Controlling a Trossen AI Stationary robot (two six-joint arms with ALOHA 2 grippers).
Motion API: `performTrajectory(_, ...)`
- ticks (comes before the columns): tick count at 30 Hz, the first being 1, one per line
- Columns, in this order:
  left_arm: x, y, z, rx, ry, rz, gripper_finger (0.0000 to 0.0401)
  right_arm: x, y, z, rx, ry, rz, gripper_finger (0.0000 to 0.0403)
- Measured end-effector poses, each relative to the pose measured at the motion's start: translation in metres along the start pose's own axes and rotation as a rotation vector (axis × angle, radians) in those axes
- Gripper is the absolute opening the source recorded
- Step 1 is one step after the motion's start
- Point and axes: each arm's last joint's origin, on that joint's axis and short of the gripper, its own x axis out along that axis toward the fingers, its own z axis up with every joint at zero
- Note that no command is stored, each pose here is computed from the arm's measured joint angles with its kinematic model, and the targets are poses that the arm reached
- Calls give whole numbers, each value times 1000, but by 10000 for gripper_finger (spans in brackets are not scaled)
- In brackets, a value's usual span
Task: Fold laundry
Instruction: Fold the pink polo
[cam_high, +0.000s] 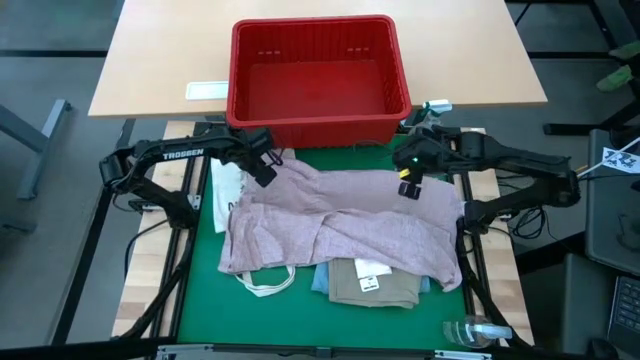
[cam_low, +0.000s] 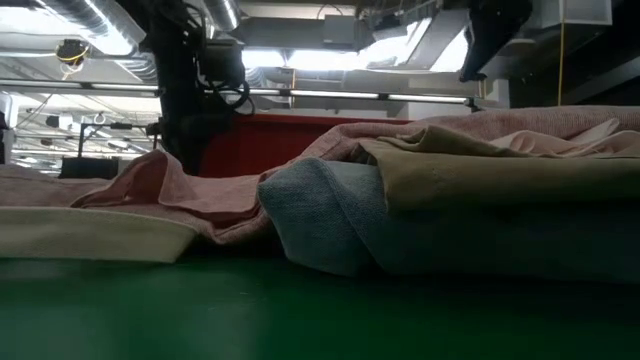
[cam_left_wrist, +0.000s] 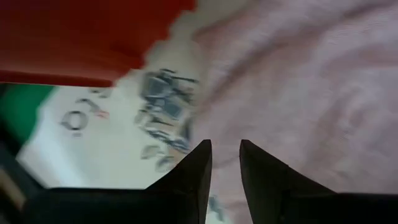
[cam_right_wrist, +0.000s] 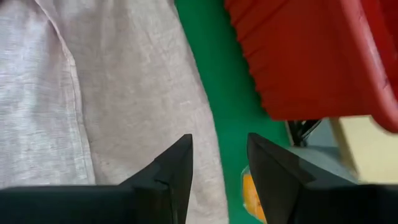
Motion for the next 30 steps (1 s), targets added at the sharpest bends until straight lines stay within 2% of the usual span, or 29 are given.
performTrajectory(4, 0, 2, 2, -58, -47, 86, 84, 10, -1, -8, 30, 18, 25, 150)
performTrajectory(11, 0, 2, 2, -66, -45, 91, 87, 32, 8, -15, 13, 55, 53, 150)
performTrajectory(17, 3, 1, 2, -71, -38, 97, 124, 38, 11, -18, 11, 66, 89, 150)
performTrajectory(22, 22, -2, -1, -83, -21, 93, 159, 38, 11, -16, 15, 50, 111, 150)
performTrajectory(30, 48, 0, -7, -127, -42, 100, 165, 38, 11, -16, 12, 51, 111, 150)
